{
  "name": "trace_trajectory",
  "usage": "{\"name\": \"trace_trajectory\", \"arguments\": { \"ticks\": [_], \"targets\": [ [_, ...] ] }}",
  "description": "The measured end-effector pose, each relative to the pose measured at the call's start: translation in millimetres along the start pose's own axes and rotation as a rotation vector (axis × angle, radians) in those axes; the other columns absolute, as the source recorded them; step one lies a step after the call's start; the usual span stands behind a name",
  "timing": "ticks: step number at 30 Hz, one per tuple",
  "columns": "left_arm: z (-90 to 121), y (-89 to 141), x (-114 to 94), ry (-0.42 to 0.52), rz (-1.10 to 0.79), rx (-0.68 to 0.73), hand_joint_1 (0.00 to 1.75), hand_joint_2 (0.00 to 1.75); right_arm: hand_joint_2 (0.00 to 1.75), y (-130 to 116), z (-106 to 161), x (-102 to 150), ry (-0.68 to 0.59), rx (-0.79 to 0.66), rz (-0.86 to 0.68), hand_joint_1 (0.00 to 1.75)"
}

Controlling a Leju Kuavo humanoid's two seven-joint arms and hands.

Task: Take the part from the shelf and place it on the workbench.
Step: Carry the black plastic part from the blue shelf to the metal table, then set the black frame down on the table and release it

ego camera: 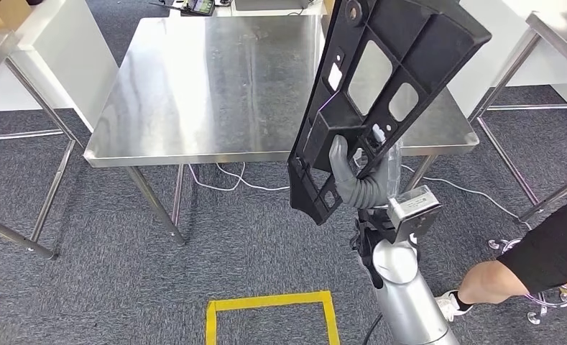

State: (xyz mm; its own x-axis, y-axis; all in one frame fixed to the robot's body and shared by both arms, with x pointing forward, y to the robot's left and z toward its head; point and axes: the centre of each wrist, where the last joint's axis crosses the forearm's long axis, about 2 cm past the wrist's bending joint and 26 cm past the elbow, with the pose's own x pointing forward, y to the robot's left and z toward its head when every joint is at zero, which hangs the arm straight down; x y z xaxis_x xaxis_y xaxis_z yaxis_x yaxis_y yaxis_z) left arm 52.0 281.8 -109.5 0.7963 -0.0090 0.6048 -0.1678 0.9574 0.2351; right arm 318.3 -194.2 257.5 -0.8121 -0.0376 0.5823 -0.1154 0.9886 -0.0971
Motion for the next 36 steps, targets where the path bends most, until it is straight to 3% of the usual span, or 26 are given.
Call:
{"name": "trace_trajectory", "arguments": {
  "ticks": [20, 28, 36],
  "targets": [
    [-0.6, 0.3, 0.7, 0.005, -0.023, -0.018, 0.00, 1.75, 1.75, 15.7, 5.3, -1.8, 0.044, 0.037, 0.018, 1.75],
    [-0.2, -3.7, 2.4, -0.004, -0.039, -0.024, 0.00, 1.75, 1.75, 25.5, -5.7, -4.6, 0.035, 0.129, 0.128, 1.75],
    [-0.9, -17.1, 12.1, -0.008, -0.046, -0.037, 0.00, 1.75, 1.75, 29.1, -41.6, -0.6, 0.007, 0.195, 0.271, 1.75]
  ]
}}
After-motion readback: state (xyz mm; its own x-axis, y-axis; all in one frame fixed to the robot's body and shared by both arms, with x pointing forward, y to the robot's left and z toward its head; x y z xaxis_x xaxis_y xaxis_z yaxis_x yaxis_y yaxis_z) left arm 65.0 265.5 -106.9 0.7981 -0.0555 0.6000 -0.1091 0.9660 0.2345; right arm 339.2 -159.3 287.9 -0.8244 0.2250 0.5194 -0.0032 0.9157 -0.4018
